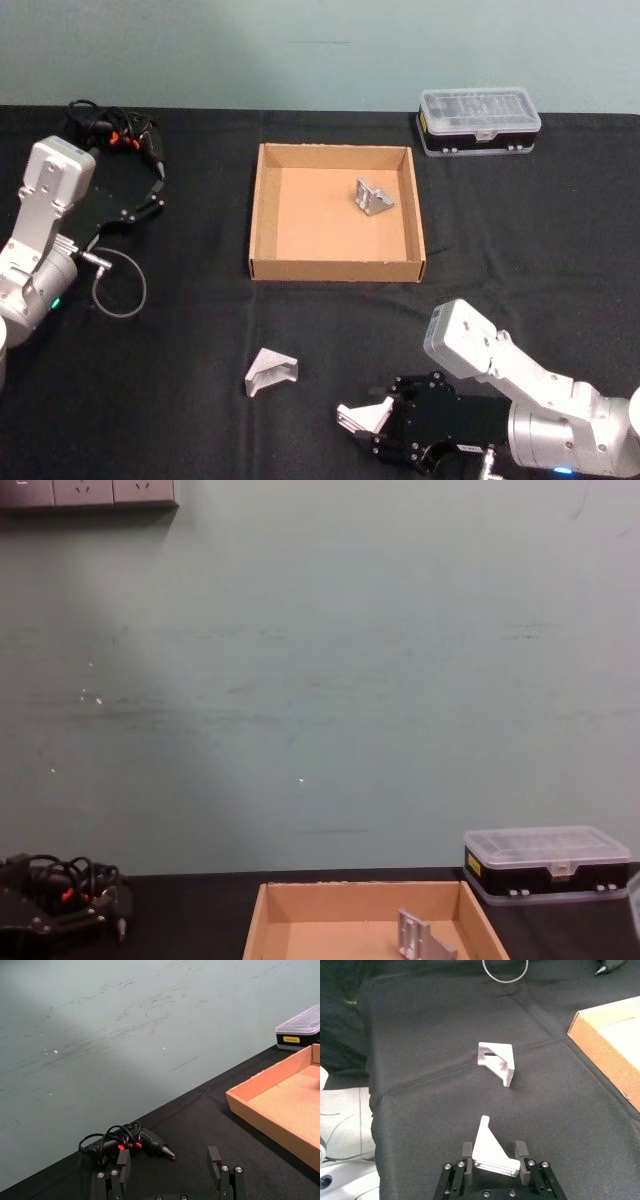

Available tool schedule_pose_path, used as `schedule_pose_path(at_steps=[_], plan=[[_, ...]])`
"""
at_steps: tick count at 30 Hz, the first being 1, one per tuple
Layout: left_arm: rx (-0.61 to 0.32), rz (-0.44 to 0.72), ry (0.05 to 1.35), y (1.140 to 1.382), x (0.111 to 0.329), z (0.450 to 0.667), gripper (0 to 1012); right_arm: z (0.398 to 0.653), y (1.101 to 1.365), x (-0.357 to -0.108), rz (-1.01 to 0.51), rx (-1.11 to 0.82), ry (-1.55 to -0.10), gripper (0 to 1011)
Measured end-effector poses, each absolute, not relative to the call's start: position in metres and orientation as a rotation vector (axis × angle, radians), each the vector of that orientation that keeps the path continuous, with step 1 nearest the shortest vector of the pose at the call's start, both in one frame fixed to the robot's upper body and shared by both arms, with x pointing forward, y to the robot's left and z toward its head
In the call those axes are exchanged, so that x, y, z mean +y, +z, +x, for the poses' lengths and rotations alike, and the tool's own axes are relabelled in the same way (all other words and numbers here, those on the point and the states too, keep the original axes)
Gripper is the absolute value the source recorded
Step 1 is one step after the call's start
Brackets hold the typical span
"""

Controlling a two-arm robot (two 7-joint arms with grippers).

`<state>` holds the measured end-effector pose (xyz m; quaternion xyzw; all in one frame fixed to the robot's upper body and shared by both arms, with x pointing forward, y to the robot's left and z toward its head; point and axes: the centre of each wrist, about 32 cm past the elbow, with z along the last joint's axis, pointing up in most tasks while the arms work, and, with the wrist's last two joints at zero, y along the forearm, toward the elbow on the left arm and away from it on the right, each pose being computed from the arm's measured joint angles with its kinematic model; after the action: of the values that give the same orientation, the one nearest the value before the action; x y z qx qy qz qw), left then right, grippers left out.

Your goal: Use one hand to pick up the angle iron from the table and place it into the box.

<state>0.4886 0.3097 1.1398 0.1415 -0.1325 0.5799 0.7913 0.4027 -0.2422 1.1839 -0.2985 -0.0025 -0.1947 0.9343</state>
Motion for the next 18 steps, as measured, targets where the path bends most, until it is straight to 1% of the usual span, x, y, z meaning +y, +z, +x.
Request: schedule_pose_path(at_steps=[4,11,18], plan=[[-0.285,0.304,1.248,1.140,0.310,0.489,1000,0.403,1.186,-0.242,-0.595,0.002,-0.401,520],[-0.285,0.304,1.248,1.140,0.310,0.489,1000,0.403,1.204,-0.241,-0.529,-0.001,-0.405,520],[-0.285,0.304,1.248,1.140,0.310,0.489,1000,0.413,1.234,-0.244,-0.445,-0.075,-0.466,520]])
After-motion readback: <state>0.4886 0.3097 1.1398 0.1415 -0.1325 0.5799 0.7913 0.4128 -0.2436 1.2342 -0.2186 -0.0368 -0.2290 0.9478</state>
